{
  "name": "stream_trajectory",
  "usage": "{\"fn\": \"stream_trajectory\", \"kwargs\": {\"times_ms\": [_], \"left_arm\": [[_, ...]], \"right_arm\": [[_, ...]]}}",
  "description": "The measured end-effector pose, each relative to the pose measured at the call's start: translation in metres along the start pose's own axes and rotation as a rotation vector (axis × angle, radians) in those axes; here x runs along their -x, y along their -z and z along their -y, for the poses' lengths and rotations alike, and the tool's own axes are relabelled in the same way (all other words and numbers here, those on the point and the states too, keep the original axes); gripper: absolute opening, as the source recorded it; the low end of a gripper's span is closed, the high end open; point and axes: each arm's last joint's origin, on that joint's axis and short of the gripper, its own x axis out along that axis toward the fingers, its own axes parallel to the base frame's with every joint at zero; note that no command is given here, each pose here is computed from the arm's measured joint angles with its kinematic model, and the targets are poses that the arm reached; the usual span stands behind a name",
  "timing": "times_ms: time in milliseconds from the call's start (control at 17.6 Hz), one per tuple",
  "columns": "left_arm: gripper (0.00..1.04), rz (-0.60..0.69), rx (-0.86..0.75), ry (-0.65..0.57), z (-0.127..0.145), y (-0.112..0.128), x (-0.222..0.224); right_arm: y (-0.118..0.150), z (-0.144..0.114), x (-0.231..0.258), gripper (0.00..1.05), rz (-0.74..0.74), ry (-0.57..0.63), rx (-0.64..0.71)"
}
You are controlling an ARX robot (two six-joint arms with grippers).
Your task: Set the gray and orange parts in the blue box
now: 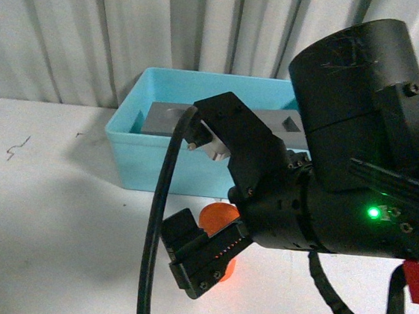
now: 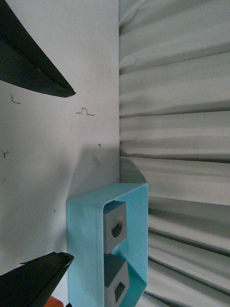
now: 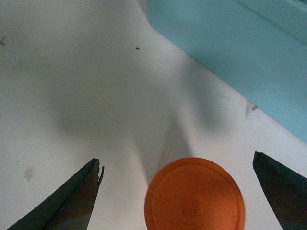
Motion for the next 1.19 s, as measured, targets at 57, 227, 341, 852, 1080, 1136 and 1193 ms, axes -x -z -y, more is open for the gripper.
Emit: {"fn": "stream_trajectory", "kwargs": {"times_ms": [57, 227, 341, 852, 1080, 1136, 1193], "left_arm": [[0.98, 0.000, 0.000, 0.000, 0.000, 0.000, 0.000], [0.98, 0.000, 0.000, 0.000, 0.000, 0.000, 0.000], [0.98, 0.000, 0.000, 0.000, 0.000, 0.000, 0.000], [0.98, 0.000, 0.000, 0.000, 0.000, 0.000, 0.000], [0.98, 0.000, 0.000, 0.000, 0.000, 0.000, 0.000], [0.98, 0.000, 0.000, 0.000, 0.000, 0.000, 0.000], [0.98, 0.000, 0.000, 0.000, 0.000, 0.000, 0.000]], "right_arm": [[-0.001, -0.002, -0.004, 0.98, -0.003, -0.003, -0.002], [-0.001, -0.002, -0.009, 0.98, -0.018, 0.010, -0.006], [-0.001, -0.003, -0.012, 0.81, -0.031, 0.011, -0.005], [-0.069, 0.036, 0.089, 0.47, 0.337, 0.185, -0.046], [-0.126, 0.109, 0.051, 0.46, 0.412, 0.367, -0.192], [-0.130, 0.107, 0.046, 0.46, 0.416, 0.364, -0.196], [-0.132, 0.109, 0.041, 0.46, 0.413, 0.375, -0.206]]}}
